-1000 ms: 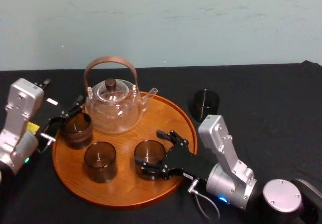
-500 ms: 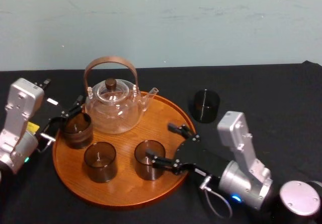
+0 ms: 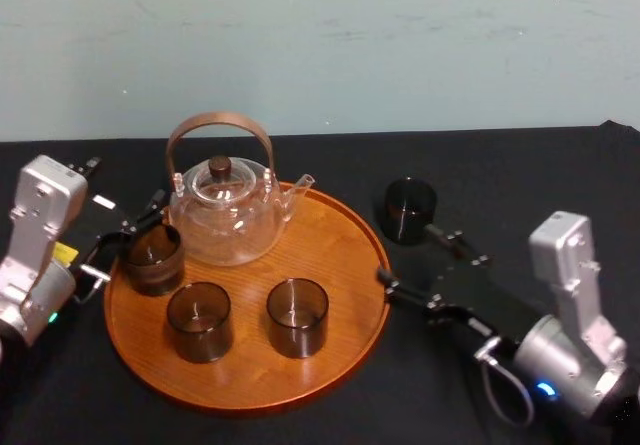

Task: Pick up the glass from the table and place it on the tray.

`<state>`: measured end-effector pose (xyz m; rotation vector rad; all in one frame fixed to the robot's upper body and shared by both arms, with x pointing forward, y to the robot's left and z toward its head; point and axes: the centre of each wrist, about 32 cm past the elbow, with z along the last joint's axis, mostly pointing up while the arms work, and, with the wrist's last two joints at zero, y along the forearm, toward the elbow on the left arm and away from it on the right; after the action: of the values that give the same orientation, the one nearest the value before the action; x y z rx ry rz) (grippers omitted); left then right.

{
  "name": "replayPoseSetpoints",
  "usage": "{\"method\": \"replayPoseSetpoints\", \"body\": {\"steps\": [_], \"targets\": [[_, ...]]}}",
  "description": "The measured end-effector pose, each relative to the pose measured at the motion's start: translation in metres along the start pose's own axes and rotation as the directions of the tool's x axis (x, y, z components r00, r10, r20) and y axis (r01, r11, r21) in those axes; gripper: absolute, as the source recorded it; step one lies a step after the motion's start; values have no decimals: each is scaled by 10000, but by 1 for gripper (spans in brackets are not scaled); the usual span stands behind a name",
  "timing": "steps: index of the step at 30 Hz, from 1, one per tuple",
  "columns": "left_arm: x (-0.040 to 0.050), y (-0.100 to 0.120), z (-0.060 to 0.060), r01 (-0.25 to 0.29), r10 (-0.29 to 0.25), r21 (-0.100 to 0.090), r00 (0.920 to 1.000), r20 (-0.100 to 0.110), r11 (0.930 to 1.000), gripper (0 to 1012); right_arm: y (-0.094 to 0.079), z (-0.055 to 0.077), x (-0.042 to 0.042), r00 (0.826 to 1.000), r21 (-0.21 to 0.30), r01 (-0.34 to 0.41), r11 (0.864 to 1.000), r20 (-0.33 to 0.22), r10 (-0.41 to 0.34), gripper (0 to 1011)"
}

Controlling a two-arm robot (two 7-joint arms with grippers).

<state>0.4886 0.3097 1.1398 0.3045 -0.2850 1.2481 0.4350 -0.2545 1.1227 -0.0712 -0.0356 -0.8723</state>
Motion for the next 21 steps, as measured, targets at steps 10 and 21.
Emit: {"method": "replayPoseSetpoints", "body": {"steps": [10,21], "targets": [[0,0,0,1,-1,0,10000,0,10000,1001,-152,-28,200,9932,-172,1162,9931,-21,-1163,1002],[0,0,0,0,0,-1,10000,0,10000,1002,19,-111,412,9811,-621,1859,9806,-425,-1887,1003]]}}
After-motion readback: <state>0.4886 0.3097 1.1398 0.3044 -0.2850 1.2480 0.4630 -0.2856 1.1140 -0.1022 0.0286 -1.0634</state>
